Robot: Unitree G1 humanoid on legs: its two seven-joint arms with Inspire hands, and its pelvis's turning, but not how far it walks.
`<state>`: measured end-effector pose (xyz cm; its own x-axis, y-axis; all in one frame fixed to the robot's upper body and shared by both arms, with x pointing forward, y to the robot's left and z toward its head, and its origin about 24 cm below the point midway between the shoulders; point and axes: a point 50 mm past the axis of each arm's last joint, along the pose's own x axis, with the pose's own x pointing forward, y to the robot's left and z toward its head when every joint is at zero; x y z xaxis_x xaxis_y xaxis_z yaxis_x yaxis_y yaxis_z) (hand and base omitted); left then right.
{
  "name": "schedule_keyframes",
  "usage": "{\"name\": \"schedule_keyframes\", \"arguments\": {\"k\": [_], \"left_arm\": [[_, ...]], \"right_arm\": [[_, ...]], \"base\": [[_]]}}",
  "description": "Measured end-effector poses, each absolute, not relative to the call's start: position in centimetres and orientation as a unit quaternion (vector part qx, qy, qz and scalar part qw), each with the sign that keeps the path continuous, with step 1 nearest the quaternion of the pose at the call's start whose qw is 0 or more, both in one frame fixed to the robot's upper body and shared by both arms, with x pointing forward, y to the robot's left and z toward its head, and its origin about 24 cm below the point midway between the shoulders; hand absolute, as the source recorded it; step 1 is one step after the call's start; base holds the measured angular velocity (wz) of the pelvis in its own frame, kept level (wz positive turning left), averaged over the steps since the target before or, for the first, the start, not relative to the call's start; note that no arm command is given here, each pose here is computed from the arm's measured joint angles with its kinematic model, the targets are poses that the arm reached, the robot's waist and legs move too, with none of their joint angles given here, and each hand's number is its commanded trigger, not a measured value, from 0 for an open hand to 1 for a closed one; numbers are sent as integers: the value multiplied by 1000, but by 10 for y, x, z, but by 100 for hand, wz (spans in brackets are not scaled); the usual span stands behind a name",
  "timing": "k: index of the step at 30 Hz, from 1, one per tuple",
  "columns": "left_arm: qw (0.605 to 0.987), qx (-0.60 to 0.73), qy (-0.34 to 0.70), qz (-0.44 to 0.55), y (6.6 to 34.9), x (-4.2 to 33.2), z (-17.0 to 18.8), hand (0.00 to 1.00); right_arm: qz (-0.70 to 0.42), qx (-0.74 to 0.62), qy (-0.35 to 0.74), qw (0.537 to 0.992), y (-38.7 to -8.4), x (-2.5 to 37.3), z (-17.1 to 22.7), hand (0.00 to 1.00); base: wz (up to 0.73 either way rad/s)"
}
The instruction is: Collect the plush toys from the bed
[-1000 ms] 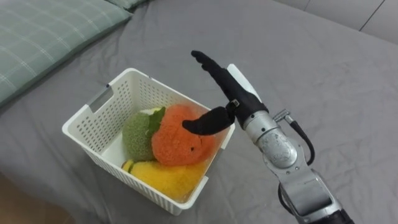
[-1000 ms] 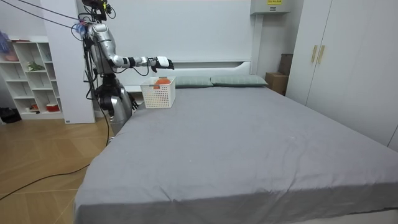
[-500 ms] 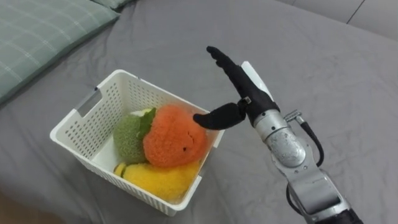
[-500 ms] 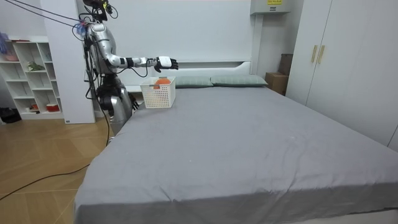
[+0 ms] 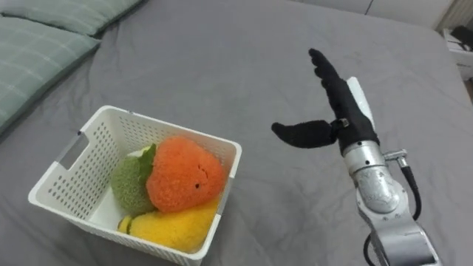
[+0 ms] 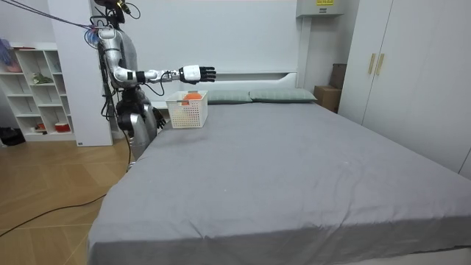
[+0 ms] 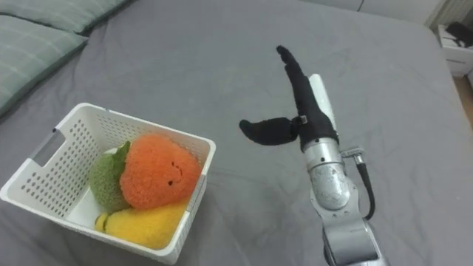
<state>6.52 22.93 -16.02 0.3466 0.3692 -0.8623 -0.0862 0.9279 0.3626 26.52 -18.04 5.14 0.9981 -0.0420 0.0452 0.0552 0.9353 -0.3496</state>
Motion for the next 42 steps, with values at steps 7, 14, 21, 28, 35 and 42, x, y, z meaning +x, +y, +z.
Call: {"name": "schedule_keyframes", "arguments": {"k": [7, 14, 21, 28, 35, 42], "left_arm": [[802, 132, 562, 152, 230, 55, -161, 0], [795, 134, 570, 162, 232, 46, -162, 0], [787, 141, 576, 169, 235, 37, -162, 0], [783, 143, 580, 173, 235, 33, -162, 0], [778, 144, 585, 176, 235, 27, -162, 0], [768, 131, 595, 196, 235, 17, -164, 0]], "right_arm": [[-100, -148, -13, 984, -212, 256, 50, 0], [-178, -87, 16, 980, -234, 242, 35, 0], [-244, -20, 33, 969, -248, 235, 27, 0], [-303, 2, 103, 947, -264, 214, -6, 0], [-411, 135, 221, 874, -280, 171, -66, 0], [-543, 175, 395, 720, -287, 71, -135, 0]], "base": [[-10], [-11], [-6], [-2], [0], [2]]}}
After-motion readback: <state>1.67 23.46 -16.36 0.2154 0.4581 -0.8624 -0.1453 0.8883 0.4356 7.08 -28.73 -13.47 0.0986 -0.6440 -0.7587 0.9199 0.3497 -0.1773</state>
